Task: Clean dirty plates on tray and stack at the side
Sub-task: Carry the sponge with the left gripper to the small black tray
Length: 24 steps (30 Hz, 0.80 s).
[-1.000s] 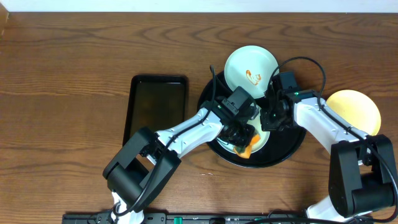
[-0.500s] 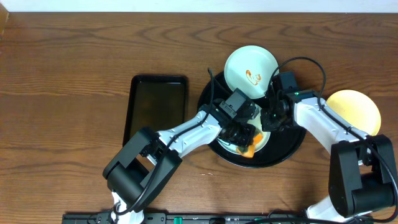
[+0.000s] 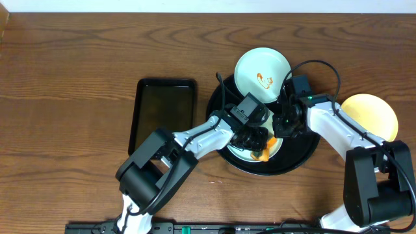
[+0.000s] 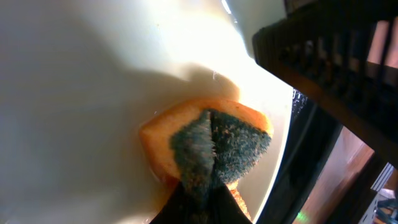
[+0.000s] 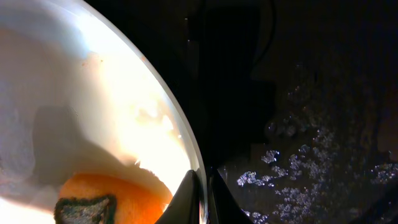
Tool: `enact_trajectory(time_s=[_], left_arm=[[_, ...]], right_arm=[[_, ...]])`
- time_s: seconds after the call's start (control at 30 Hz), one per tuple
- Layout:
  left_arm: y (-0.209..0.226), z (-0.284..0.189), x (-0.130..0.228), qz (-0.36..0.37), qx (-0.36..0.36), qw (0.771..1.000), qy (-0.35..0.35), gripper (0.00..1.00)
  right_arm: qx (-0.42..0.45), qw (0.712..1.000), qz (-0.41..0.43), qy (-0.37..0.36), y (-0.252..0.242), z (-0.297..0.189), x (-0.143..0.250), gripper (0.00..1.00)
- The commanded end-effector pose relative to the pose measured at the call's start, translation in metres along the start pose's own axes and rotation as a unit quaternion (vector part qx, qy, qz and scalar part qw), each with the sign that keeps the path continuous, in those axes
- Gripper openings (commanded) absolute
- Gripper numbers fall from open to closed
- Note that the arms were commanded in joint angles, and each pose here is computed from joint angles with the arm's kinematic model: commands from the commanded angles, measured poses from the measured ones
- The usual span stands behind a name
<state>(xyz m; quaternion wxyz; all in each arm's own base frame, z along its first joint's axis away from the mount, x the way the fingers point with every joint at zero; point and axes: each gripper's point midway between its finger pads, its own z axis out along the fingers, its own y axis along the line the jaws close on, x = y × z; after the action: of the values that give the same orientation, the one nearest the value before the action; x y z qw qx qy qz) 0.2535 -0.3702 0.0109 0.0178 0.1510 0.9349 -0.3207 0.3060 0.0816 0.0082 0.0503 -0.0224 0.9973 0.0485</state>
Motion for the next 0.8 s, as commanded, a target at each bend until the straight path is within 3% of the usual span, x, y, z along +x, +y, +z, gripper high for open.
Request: enact_trajectory(time_s=[0.0,0.23,0.33,0.53,0.77], left_arm=[[0.028,0.009,0.0,-0.026,-0.046,0.999,-0.005,0.07],[0.071,-0.017,-0.036,-0.146,-0.061,0.986,-0.056,0.07],[0.076,-0.028,-0.046,-0.163,-0.027,0.985,-0.056,0.08],[0.054,-0.052,-0.049,-0.104,0.07,0.992,-0.032,0.07],[0.037,-0.094,-0.035,-0.019,0.062,0.997,-0.03,0.07]], right_arm=[[0.012,1.0,0.007,0.004,-0.006,0.002,0.001,0.03],[0.013,1.0,0.007,0.007,-0.006,0.002,0.003,0.01],[0.013,1.0,0.007,0.007,-0.006,0.002,0.003,0.01],[0.013,1.0,0.007,0.007,-0.006,0.001,0.003,0.01],[0.012,1.0,0.007,0.007,-0.006,0.002,0.003,0.09]])
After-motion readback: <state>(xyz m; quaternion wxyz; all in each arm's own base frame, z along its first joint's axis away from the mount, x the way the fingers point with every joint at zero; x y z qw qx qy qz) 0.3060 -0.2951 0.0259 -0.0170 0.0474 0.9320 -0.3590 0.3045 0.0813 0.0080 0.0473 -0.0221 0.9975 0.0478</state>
